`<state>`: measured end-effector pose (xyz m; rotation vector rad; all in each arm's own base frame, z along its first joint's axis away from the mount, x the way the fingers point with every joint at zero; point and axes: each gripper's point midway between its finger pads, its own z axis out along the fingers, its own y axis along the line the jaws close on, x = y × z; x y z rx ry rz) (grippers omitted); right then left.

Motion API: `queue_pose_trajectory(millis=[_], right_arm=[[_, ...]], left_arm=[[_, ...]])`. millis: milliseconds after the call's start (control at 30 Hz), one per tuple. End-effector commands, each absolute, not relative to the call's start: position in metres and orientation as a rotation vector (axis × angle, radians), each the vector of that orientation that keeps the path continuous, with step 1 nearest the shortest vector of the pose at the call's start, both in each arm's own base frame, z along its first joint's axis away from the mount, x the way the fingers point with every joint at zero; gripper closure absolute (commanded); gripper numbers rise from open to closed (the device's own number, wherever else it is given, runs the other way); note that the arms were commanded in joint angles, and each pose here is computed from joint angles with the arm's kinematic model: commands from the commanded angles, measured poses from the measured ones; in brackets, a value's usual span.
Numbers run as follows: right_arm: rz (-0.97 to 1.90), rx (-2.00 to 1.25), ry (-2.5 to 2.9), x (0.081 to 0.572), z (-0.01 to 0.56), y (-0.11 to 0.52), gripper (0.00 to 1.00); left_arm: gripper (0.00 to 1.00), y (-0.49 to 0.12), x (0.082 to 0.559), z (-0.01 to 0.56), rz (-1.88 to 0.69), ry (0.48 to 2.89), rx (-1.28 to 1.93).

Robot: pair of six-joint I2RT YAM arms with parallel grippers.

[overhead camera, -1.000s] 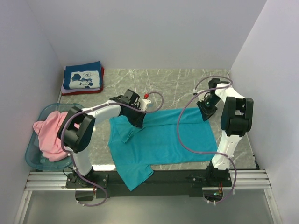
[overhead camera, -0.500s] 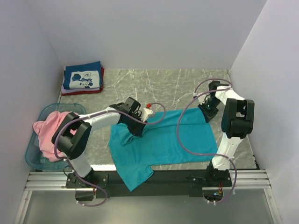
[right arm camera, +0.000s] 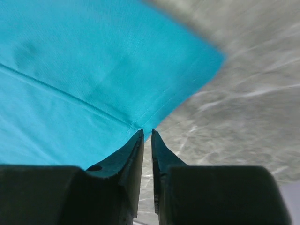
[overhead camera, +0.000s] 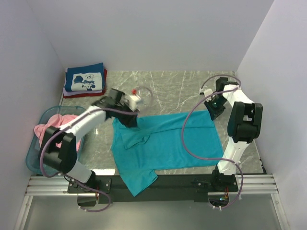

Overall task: Fold and stack the t-shirts
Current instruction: Fold the tshirt

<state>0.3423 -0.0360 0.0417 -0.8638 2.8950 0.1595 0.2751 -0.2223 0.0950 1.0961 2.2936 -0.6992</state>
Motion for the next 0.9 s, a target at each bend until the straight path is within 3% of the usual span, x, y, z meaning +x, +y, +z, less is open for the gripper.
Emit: queue_pose_trajectory(millis=[0,133,300,700,867], right_arm=[[0.156,-0.796,2.782,0.366,0.083,-0.025,0.8],[0.179,-0.79,2.782,0.369,0.084,-0.016,0.78],[0.272,-0.861,2.722,0.355,0.09,0.018,0.78],[0.37,-1.328,2.141,0.314,0.147,0.248,0.73],[0.344,-1.488,2.038,0.282,0.142,0.338,0.7]], left_arm=[[0.49,-0.188,0.321,0.128,-0.704,2.31,0.81],[0.49,-0.134,0.343,0.114,-0.715,2.455,0.471],[0.52,-0.112,0.325,0.094,-0.718,2.532,0.393],[0.55,-0.107,0.335,0.064,-0.993,2.636,0.039],[0.54,-0.105,0.337,0.062,-0.989,2.629,0.011]])
